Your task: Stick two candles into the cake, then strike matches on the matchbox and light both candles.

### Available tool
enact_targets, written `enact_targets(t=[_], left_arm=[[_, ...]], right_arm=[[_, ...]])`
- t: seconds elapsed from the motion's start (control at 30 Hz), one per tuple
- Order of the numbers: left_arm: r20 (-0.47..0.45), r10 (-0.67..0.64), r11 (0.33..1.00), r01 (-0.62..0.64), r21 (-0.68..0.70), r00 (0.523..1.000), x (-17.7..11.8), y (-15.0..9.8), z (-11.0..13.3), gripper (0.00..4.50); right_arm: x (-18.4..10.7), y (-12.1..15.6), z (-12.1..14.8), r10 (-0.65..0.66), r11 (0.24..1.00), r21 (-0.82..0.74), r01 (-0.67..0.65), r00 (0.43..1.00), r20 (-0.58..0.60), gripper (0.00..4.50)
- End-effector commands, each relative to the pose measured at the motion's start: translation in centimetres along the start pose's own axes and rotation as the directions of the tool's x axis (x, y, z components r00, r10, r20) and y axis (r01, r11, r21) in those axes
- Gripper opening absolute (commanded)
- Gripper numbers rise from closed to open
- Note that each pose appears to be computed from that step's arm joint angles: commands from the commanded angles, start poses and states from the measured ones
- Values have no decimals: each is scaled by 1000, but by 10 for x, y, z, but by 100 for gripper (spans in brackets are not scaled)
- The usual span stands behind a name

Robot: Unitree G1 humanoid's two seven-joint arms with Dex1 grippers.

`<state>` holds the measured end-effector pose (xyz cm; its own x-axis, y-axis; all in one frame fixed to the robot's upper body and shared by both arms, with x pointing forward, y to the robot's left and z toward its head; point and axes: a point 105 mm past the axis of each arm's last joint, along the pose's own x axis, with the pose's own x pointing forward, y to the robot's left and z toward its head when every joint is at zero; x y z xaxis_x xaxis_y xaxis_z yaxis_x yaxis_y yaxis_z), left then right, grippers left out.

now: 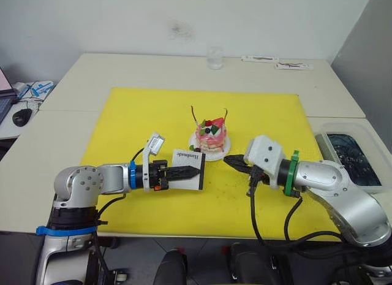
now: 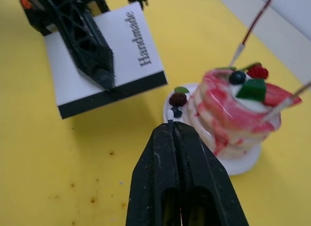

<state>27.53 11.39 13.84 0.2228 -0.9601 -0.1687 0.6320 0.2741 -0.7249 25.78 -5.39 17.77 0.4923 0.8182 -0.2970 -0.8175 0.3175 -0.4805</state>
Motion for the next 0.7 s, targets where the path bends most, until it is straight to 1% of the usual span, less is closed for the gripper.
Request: enact_targets(t=[0.03, 0.13, 0.33, 0.7], left_arm=[[6, -28, 998, 27, 58, 1000, 3, -9, 8, 0], [-4, -30, 996, 30, 81, 1000, 5, -11, 8, 0], [-5, -40, 994, 40, 101, 999, 7, -14, 9, 0], [-18, -45, 988, 47, 144, 999, 10, -18, 8, 0]], right_arm=[[4, 4, 12, 16, 996, -90, -13, 999, 28, 2], [11, 4, 15, 23, 993, -117, -19, 999, 32, 2], [18, 5, 12, 36, 987, -156, -33, 999, 18, 2], [19, 5, 3, 48, 985, -167, -50, 999, -12, 2]])
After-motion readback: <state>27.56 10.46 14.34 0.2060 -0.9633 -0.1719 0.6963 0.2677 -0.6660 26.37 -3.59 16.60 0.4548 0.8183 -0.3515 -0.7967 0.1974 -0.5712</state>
